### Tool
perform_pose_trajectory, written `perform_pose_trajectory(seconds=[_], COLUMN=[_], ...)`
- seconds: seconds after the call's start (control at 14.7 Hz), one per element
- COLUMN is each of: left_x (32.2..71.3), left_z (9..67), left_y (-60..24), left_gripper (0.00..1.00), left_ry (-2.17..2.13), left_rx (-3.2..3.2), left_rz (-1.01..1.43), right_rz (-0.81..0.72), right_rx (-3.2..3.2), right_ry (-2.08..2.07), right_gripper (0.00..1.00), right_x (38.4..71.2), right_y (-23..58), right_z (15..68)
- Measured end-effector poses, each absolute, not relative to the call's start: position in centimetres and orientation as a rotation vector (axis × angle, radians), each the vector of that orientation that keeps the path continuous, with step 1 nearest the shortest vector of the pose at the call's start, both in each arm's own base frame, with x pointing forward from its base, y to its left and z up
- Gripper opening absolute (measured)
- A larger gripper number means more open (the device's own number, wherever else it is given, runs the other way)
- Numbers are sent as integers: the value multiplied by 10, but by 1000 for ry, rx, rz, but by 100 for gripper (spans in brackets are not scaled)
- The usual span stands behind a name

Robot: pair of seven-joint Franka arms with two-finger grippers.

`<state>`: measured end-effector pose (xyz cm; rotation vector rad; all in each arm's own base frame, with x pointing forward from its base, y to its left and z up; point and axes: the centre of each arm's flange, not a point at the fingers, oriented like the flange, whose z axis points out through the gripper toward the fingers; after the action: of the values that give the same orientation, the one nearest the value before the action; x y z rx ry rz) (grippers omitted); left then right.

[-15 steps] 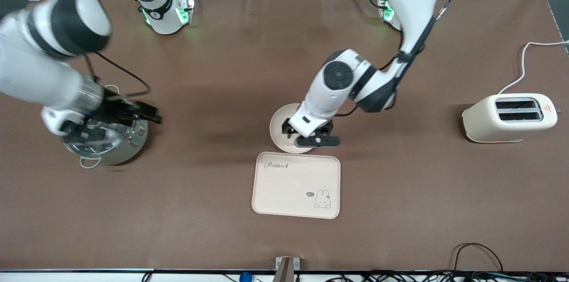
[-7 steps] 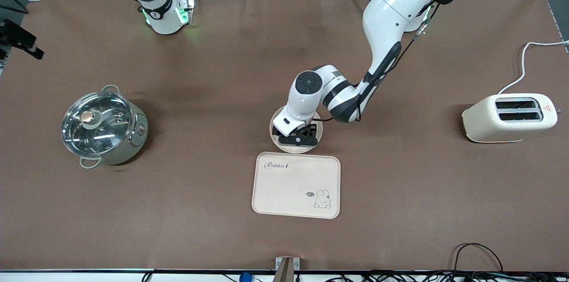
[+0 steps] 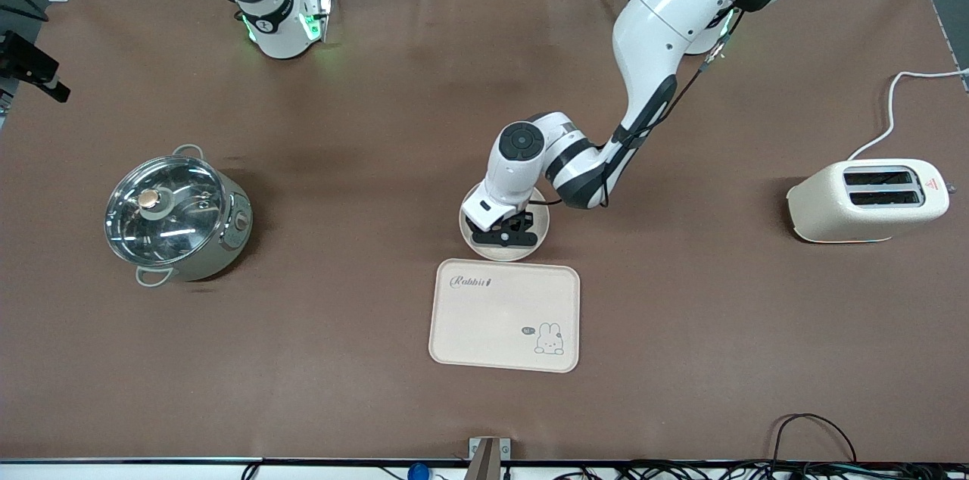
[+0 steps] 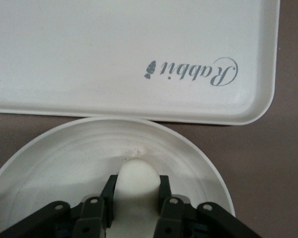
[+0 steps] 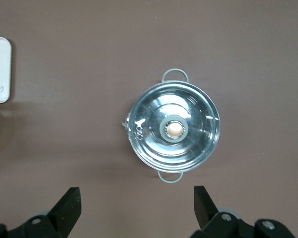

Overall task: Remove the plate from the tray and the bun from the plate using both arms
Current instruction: 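Lift the bun off the plate and carry it toward the toaster, then lower the bun onto the table beside the toaster and open the left gripper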

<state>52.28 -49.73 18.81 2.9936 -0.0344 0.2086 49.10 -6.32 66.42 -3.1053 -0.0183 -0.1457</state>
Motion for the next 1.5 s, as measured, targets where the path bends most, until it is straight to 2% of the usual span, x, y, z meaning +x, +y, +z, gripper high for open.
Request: perform_pose_trajectory(seconds=[0.2,0.48,0.68,0.95,1.16,1.29,1.5], left_x=[535,583,625,663,662,657,657], left_z=[196,256,285,277,258,241,227], left_y=[-486,-436,-367,-203,-132,-137,-145], left_gripper=[12,11,8,8,8,21,51], left_ry=[-6,-32,-49,-92,-57,-104,-171], left_rx=[3015,3063,3054,3040,3009,3013,3032], left_rz=[208,214,214,118,73,76,128], right_rz=[-164,-130,-84,40,51,53,51], right_rx=[-3111,-3114,-3116,-3111,-3111,-3109,-3110], right_ry=[-32,-23,5,5,63,139,152], right_gripper=[100,100,100,100,100,100,100], right_x=[506,516,519,522,523,524,525], right_y=[-51,-53,-63,-62,-58,-53,-43], right_z=[673,666,656,637,635,635,636])
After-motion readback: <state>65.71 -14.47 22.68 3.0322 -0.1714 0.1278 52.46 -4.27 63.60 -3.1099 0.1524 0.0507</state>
